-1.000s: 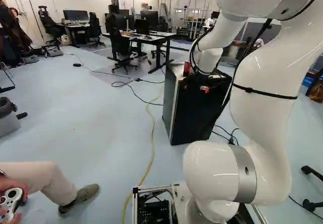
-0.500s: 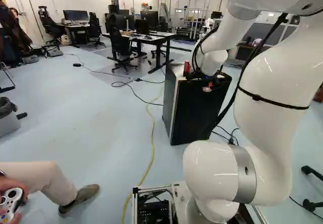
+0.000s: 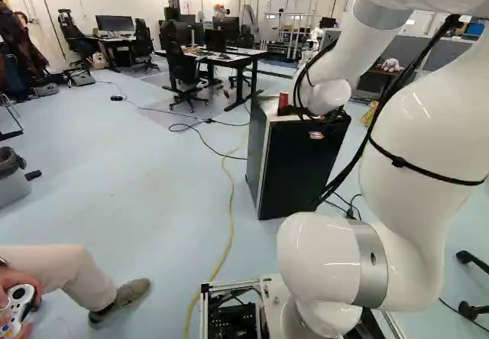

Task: Grab a drink from the fridge

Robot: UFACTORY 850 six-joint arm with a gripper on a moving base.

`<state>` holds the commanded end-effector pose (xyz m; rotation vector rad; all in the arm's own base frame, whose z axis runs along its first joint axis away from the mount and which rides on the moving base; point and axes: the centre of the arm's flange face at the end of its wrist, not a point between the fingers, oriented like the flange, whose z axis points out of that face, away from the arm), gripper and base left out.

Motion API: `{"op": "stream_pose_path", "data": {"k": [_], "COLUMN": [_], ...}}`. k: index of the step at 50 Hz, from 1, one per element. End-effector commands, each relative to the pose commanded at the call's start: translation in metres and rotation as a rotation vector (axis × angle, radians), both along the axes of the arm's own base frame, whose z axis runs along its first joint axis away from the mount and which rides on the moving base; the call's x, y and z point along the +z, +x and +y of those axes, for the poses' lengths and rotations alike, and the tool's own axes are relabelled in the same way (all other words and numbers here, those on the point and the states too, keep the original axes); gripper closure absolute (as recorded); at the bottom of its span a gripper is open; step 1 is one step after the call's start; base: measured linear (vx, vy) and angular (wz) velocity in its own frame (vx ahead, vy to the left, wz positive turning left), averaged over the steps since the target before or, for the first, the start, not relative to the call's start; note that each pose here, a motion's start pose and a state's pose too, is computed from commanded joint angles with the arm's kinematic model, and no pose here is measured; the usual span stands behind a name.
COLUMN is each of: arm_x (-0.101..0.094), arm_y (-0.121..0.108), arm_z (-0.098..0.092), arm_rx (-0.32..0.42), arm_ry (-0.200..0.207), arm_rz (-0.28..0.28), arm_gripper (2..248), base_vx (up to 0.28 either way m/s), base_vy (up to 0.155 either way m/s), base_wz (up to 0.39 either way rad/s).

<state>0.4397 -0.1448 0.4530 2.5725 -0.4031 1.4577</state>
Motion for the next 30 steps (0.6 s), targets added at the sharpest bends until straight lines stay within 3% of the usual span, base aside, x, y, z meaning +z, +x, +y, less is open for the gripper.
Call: {"op": "stream_pose_path", "data": {"k": [15,30], "arm_x": [0.012,0.020], "arm_y": [0.005,0.012], "arm_z": [0.000,0.003], "arm_rx": [0.035,0.100], "arm_ry": [-0.066,-0.129], "arm_rz": [-0.133,-0.223], "arm_gripper": [3,3], "base_vx": [0.000,0.000], "base_vy": [0.000,0.000], "base_wz": [0.000,0.000]}}
